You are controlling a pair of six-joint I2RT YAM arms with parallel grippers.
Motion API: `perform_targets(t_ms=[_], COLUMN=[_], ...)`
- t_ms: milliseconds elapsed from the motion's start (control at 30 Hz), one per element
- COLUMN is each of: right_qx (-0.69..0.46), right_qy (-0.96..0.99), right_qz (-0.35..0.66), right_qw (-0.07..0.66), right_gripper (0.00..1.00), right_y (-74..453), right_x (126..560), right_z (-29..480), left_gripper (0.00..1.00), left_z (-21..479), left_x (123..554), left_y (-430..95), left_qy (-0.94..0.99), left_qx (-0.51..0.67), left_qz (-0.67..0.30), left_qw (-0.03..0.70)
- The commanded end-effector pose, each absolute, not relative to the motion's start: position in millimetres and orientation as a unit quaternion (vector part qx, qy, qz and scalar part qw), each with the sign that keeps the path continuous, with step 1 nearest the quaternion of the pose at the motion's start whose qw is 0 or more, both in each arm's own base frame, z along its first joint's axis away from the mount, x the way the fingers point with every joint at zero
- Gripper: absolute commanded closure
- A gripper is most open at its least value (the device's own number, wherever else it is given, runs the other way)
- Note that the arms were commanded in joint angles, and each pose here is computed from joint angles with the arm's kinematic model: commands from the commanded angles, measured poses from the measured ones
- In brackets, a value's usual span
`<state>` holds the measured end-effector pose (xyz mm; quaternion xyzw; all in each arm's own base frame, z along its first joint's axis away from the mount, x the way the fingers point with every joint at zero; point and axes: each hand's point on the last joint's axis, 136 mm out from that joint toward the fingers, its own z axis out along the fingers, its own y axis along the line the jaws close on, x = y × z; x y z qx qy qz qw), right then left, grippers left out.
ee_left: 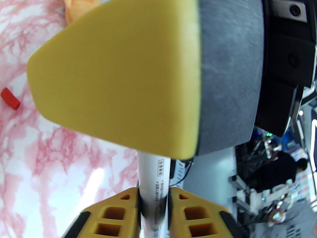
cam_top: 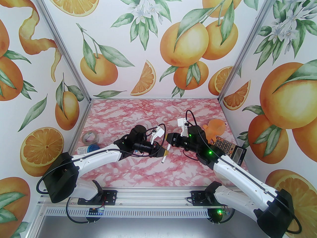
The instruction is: Open the pen caps
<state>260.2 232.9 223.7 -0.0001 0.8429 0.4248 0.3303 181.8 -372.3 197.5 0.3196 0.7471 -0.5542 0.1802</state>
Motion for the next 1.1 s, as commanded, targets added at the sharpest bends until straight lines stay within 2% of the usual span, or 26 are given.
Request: perform_targets(t_ms=[0, 300, 533, 600, 733, 1067], right_qx=[0.005, 0.028, 0.054, 0.068, 0.101, 0.141], right_qy=[0.829, 0.811, 0.815, 0.819, 0.822, 0.809], right_qz=[0.439, 0.47, 0.454, 0.439, 0.413, 0.388], right_qw=[0.347, 0.347, 0.356, 0.362, 0.379, 0.418], right_gripper=[0.87, 0.87, 0.87, 0.87, 0.87, 0.88], right_y=[233.0, 236.3, 227.0, 220.3, 206.3, 184.0], right_x=[263.3, 265.3, 268.9, 271.2, 277.3, 298.9], right_z=[240.8, 249.7, 243.9, 240.3, 238.2, 250.7], left_gripper=[0.65, 0.66, 0.95, 1.0, 1.0, 1.0], left_z=[212.4, 204.9, 211.2, 212.7, 205.4, 178.6], left_x=[181.1, 177.6, 187.6, 193.0, 203.5, 206.4], left_y=[-375.8, -386.0, -382.6, -380.5, -370.9, -363.0], left_qy=[0.726, 0.725, 0.732, 0.738, 0.768, 0.808], left_qx=[0.323, 0.326, 0.314, 0.307, 0.292, 0.283], left_qz=[-0.572, -0.575, -0.56, -0.548, -0.502, -0.444], left_qw=[0.204, 0.194, 0.229, 0.245, 0.271, 0.265])
